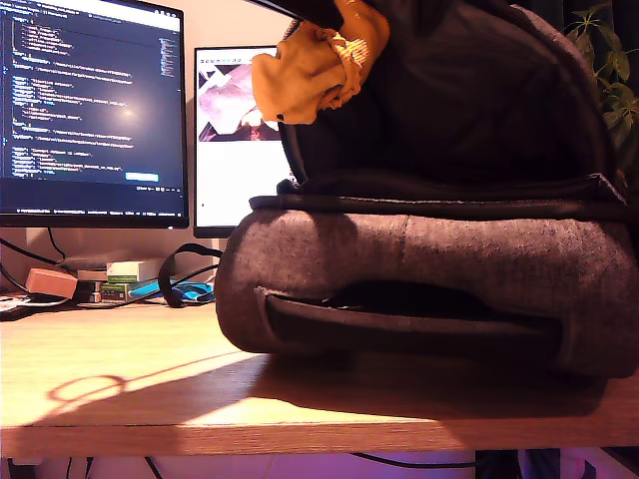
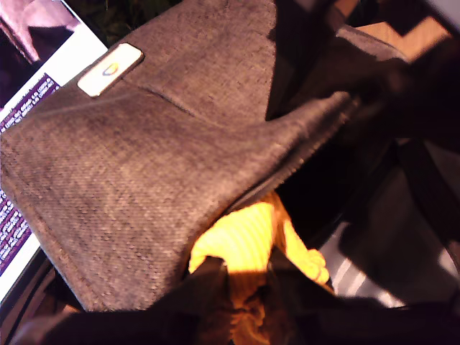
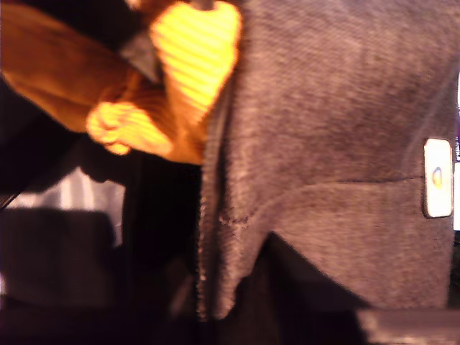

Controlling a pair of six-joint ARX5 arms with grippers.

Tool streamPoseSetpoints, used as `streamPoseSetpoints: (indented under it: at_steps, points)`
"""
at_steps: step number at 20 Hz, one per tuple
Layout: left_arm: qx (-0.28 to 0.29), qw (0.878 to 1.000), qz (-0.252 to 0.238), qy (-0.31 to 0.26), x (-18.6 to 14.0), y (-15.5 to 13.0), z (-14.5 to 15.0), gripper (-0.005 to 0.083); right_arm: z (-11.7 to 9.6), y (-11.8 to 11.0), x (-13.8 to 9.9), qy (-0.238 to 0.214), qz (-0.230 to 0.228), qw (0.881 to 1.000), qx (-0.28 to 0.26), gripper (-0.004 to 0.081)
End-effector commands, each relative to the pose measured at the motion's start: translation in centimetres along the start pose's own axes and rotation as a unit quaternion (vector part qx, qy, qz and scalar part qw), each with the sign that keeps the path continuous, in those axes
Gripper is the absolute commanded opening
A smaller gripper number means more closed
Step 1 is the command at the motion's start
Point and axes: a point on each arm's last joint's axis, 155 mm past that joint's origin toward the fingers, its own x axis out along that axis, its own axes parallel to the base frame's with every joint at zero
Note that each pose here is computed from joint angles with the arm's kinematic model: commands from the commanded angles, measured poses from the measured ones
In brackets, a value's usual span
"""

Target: Pack the pair of socks inside the grey Google backpack

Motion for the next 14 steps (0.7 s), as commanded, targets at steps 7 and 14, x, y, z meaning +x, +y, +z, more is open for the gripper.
streamPoseSetpoints:
  at_steps: [7, 14]
  points:
    - [-0.009, 1.000, -0.014, 0.017, -0.9, 0.2, -0.5, -0.0024, 2.2, -4.4, -1.9, -0.041, -0.056, 0.998, 0.000, -0.0011]
    - [-0.027, 0.999, -0.045, 0.014, -0.9, -1.7, -0.1, -0.0024, 4.8, -8.8, -6.1, -0.100, -0.096, 0.990, 0.032, -0.0011]
